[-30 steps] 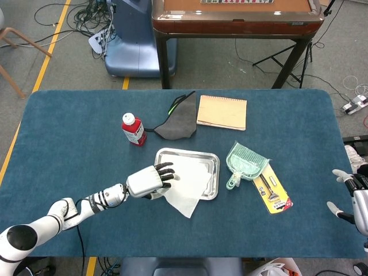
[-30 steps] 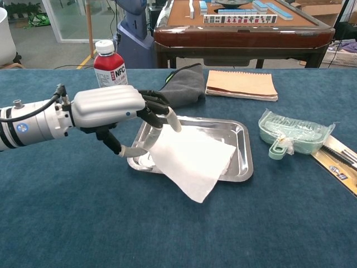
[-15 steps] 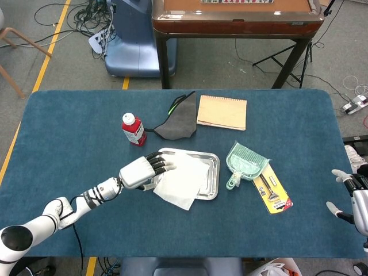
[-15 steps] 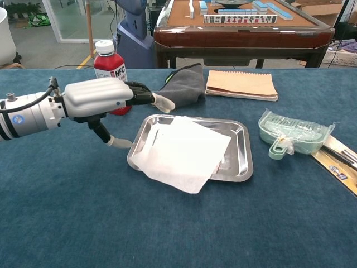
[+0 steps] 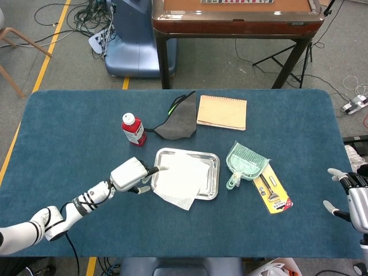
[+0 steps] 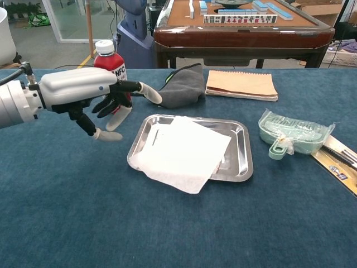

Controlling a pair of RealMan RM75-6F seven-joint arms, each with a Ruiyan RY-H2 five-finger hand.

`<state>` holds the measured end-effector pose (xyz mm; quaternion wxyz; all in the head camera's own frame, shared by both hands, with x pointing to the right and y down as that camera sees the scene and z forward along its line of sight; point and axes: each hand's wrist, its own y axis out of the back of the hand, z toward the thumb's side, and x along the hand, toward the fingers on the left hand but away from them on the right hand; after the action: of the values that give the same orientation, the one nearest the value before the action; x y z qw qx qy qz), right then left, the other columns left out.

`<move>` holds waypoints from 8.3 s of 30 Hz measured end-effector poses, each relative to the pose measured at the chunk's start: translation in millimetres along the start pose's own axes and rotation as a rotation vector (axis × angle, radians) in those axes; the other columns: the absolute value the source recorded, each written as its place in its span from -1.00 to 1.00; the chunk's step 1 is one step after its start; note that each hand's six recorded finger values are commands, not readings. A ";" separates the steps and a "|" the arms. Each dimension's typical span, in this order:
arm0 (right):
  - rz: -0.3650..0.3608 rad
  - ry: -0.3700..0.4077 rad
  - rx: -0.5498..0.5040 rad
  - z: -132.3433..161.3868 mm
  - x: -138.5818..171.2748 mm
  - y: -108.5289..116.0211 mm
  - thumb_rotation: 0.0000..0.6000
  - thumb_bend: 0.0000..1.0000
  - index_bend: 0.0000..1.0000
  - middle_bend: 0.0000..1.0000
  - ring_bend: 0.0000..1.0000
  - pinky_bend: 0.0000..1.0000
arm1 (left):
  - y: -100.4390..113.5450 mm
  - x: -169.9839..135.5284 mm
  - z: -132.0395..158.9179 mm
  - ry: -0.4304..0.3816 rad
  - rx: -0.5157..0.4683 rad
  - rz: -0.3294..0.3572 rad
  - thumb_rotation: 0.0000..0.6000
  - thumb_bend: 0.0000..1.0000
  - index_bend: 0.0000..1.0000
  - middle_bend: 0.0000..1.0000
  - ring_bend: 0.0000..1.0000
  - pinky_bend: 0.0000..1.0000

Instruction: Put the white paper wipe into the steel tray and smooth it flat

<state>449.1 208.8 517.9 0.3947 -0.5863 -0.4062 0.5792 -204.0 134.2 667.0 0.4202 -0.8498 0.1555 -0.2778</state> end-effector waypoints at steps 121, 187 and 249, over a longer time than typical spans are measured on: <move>0.005 -0.019 -0.022 -7.5 2.6 -2.6 1.00 -0.86 -0.45 -0.23 -0.43 -0.31 | 15.2 15.5 -3.1 0.370 -0.053 -0.460 1.00 0.03 -0.58 1.00 1.00 1.00; -0.001 -0.045 -0.031 -17.8 9.9 -1.2 1.00 -0.86 -0.45 -0.23 -0.43 -0.31 | -39.0 97.7 72.0 0.261 0.219 -0.515 1.00 0.06 -0.70 1.00 1.00 1.00; 0.002 -0.065 -0.036 -26.5 12.9 -2.9 1.00 -0.86 -0.43 -0.23 -0.43 -0.31 | -55.5 141.4 51.1 0.402 0.219 -0.445 1.00 0.06 -0.77 1.00 1.00 1.00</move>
<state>475.5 222.1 516.5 0.3701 -0.5745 -0.4286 0.5909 -58.7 129.1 734.5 0.3993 -0.7407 0.0149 -0.5401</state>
